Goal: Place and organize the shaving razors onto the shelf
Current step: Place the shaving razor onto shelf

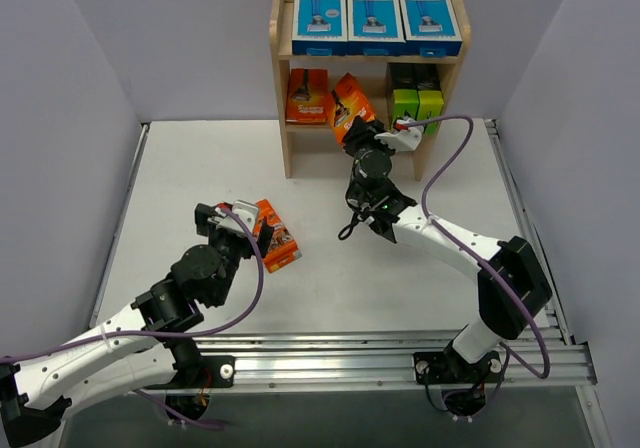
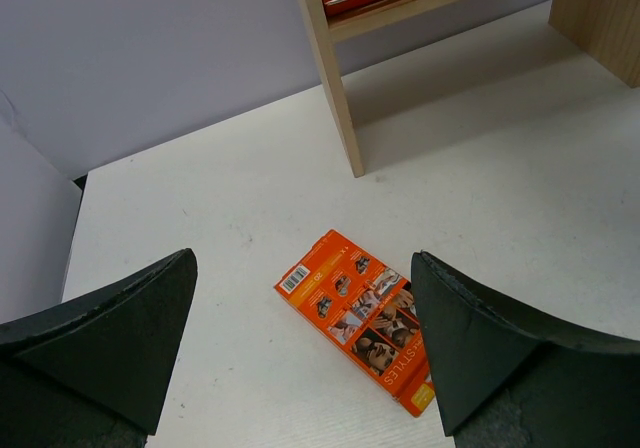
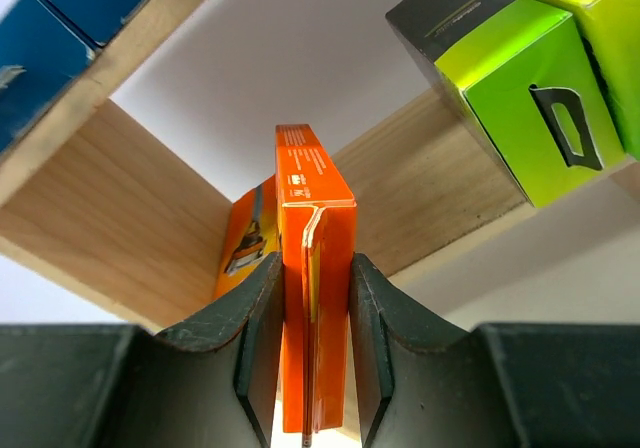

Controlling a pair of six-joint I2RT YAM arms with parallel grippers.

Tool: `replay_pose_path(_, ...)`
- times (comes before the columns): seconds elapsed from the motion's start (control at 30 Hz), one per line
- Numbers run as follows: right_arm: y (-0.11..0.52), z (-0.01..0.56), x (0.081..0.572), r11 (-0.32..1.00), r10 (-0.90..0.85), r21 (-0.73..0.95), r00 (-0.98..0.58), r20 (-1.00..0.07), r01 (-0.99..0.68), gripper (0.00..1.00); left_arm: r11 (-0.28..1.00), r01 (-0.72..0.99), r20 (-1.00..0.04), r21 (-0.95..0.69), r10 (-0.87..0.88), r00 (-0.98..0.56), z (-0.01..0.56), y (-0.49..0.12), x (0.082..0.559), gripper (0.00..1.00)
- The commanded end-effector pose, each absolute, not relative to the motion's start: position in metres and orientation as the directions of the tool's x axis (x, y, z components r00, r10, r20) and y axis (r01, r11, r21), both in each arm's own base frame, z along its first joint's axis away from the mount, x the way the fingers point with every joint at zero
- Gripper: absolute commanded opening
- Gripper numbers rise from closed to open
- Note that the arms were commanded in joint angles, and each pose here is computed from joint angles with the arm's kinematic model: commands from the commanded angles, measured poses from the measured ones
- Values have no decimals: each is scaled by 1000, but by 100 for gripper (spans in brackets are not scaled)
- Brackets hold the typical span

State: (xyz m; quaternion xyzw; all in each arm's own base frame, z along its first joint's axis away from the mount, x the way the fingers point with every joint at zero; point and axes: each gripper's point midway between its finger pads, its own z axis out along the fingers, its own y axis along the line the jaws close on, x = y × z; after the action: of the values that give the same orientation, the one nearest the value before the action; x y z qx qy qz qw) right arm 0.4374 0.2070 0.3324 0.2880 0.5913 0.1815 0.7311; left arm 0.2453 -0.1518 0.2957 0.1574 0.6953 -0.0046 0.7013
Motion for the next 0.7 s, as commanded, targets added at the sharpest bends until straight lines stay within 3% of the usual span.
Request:
replay_pose_path(0.0,196,377,443,717,638,696,358,-681,46,0,954,238,-983,181,169,73,307,-155,243,97)
replay_pose_path(0.67,189,339,477,742,589,659,352,-728,123,0,945,261,-980,196,182,76,303,-162,244,97)
